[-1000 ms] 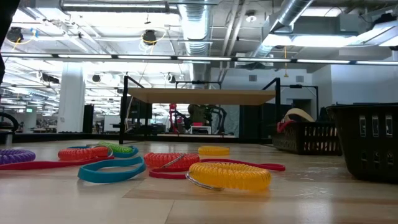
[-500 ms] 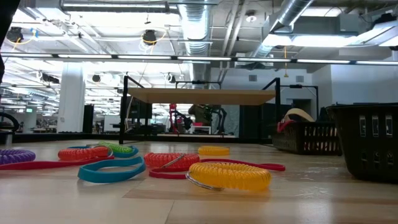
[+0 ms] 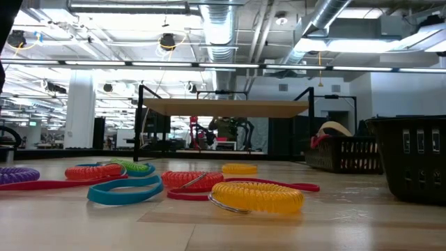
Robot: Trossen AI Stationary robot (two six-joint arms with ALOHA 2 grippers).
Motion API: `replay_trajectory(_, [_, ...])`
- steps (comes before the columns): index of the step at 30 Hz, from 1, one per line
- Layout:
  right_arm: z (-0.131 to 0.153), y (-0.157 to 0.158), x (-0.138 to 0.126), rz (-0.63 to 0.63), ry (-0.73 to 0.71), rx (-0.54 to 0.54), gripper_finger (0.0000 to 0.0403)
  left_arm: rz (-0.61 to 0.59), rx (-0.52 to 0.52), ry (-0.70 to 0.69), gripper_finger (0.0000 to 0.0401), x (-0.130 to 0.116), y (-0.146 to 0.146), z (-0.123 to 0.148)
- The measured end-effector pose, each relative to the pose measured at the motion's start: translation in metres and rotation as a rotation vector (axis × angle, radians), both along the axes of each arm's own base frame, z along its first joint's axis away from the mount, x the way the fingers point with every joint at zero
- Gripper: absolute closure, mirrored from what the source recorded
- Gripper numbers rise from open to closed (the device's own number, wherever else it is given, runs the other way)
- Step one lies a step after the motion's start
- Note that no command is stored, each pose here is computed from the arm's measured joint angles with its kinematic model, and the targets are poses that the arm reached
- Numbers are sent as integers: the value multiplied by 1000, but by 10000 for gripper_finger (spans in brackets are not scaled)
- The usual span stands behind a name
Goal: Pick & Place Office Desk Supplies
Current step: Put the black rubber band into the top right black bin
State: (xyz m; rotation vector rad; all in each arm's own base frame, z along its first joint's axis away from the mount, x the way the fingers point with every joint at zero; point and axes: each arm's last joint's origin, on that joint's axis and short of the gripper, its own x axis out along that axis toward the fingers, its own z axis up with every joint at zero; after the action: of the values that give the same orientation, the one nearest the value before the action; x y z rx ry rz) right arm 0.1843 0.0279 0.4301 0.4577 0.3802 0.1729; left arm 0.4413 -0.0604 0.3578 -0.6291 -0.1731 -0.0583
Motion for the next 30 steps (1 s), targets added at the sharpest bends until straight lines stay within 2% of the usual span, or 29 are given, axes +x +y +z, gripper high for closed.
replay_trajectory(3, [-1,-1,-1,-21,14,-9,399,1,7,38,399,0,0,-3])
replay_trajectory(9, [-13,-3,-6,-74,133,-68,401,18,33,217,378,-9,2,-8])
replay_trajectory(15, [-25,-5,-11,-98,261,-146,401,72,118,177,348,-34,7,27])
replay_trajectory(18, [-33,-6,-11,-122,340,-185,402,94,138,233,339,-52,10,40])
replay_trajectory(23, [-72,-6,-2,-109,485,-234,402,144,151,326,337,-75,8,48])
replay_trajectory(30, [-151,-13,13,-104,685,-287,403,173,161,367,345,-74,-7,41])
